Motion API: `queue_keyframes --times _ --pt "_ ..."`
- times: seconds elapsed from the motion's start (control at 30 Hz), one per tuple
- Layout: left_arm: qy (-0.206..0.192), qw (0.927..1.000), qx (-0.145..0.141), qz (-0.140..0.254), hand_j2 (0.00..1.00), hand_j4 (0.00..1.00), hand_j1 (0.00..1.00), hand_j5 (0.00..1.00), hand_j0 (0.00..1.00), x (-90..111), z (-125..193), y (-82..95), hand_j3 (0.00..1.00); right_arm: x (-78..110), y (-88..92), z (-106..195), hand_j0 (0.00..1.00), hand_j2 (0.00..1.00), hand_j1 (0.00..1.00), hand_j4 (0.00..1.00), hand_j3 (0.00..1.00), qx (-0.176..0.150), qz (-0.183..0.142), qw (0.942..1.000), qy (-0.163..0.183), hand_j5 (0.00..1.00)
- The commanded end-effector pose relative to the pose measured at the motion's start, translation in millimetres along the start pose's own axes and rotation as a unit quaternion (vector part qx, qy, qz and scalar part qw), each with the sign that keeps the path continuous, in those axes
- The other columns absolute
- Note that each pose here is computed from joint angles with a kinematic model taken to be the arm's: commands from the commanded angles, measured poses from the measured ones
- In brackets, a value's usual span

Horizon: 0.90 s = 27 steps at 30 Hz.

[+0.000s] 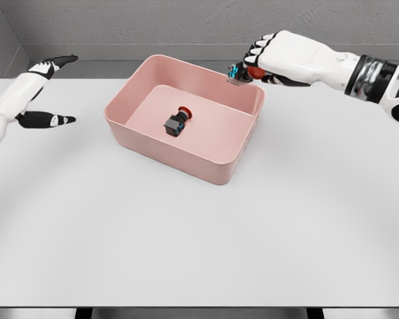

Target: Put the industrial switch in the basket with both arms

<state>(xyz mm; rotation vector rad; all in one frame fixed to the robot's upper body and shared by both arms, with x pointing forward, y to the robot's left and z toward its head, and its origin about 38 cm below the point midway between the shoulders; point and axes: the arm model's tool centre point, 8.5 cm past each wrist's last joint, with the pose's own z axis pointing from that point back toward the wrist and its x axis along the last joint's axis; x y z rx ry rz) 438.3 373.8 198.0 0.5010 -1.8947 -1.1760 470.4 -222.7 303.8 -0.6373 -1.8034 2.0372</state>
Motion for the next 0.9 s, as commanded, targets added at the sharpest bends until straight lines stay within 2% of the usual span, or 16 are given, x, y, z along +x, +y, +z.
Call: queue_keyframes --times 0.0,0.1,0.13,0.17,0.2,0.23,0.37,0.4,0.47,0.5,0.57,0.63,0.67,0.77,0.87 --pt "0.007 0.9999 0.009 -0.011 1.0 1.0 1.0 1.0 1.0 -3.7 7.1 15.9 1.0 14.6 3.2 -16.0 0.57 0.57 0.57 0.57 0.57 -0.004 -0.008 0.9997 -0.024 0.57" --pt "0.016 0.9998 0.003 -0.01 1.0 1.0 1.0 1.0 1.0 -8.3 13.7 11.6 1.0 34.2 -3.5 -36.7 0.6 0.6 0.6 0.6 0.6 -0.012 -0.001 0.9983 -0.056 0.6" --pt "0.016 0.9998 0.003 -0.01 1.0 1.0 1.0 1.0 1.0 -8.3 13.7 11.6 1.0 35.6 -3.5 -38.0 0.65 0.65 0.65 0.65 0.65 -0.012 0.0 0.9982 -0.059 0.65" --pt "0.016 0.9998 0.003 -0.01 1.0 1.0 1.0 1.0 1.0 -8.3 13.7 11.6 1.0 35.9 -4.8 -38.1 0.83 0.83 0.83 0.83 0.83 -0.014 0.001 0.9981 -0.059 0.83" --pt "0.016 0.9998 0.003 -0.01 1.0 1.0 1.0 1.0 1.0 -8.3 13.7 11.6 1.0 36.3 -5.4 -37.7 0.95 0.95 0.95 0.95 0.95 -0.015 0.002 0.9981 -0.06 0.95" --pt "0.016 0.9998 0.002 -0.01 1.0 1.0 1.0 1.0 1.0 -8.3 13.7 11.5 1.0 36.6 -5.8 -37.8 1.0 1.0 1.0 1.0 1.0 -0.015 0.002 0.998 -0.061 1.0" --pt "0.016 0.9998 -0.001 -0.01 1.0 1.0 1.0 1.0 1.0 -8.1 13.6 10.2 1.0 31.6 -6.5 -31.3 1.0 1.0 1.0 1.0 1.0 -0.014 0.004 0.9985 -0.052 1.0" --pt "0.014 0.9998 -0.001 -0.011 1.0 1.0 1.0 1.0 1.0 -7.3 13.1 10.3 1.0 19.2 -4.1 -17.2 1.0 1.0 1.0 1.0 1.0 -0.001 0.008 0.9994 -0.034 1.0" --pt "0.018 0.9998 -0.002 -0.01 1.0 1.0 1.0 1.0 1.0 -9.2 14.5 9.4 1.0 -20.3 -0.9 24.9 1.0 1.0 1.0 1.0 1.0 0.008 -0.001 0.9994 0.033 1.0" --pt "0.018 0.9998 -0.002 -0.011 1.0 1.0 1.0 1.0 1.0 -9.1 14.4 8.9 1.0 -28.5 3.5 37.9 1.0 1.0 1.0 1.0 1.0 0.018 -0.002 0.9986 0.049 1.0" --pt "0.015 0.9998 -0.003 -0.011 1.0 1.0 1.0 1.0 1.0 -7.8 13.7 9.0 1.0 -33.2 14.9 52.1 1.0 1.0 1.0 1.0 1.0 0.034 -0.008 0.9975 0.061 1.0" --pt "0.014 0.9998 -0.004 -0.012 1.0 1.0 1.0 1.0 1.0 -7.0 13.4 8.6 1.0 -46.4 24.2 74.5 1.0 1.0 1.0 1.0 1.0 0.034 -0.026 0.9948 0.093 1.0" --pt "0.018 0.9997 -0.012 -0.007 1.0 1.0 1.0 1.0 1.0 -7.9 19.0 0.3 1.0 -50.6 29.5 78.0 1.0 1.0 1.0 1.0 1.0 0.037 -0.034 0.9937 0.1 1.0" --pt "0.018 0.9997 -0.013 -0.006 1.0 1.0 1.0 1.0 1.0 -7.7 19.6 -0.8 1.0 -57.2 28.8 89.7 1.0 1.0 1.0 1.0 1.0 0.045 -0.031 0.9921 0.113 1.0" --pt "0.017 0.9998 -0.012 -0.006 1.0 1.0 1.0 1.0 1.0 -7.2 18.9 -0.1 1.0 -60.2 23.9 94.3 1.0 1.0 1.0 1.0 1.0 0.037 -0.029 0.9916 0.12 1.0"
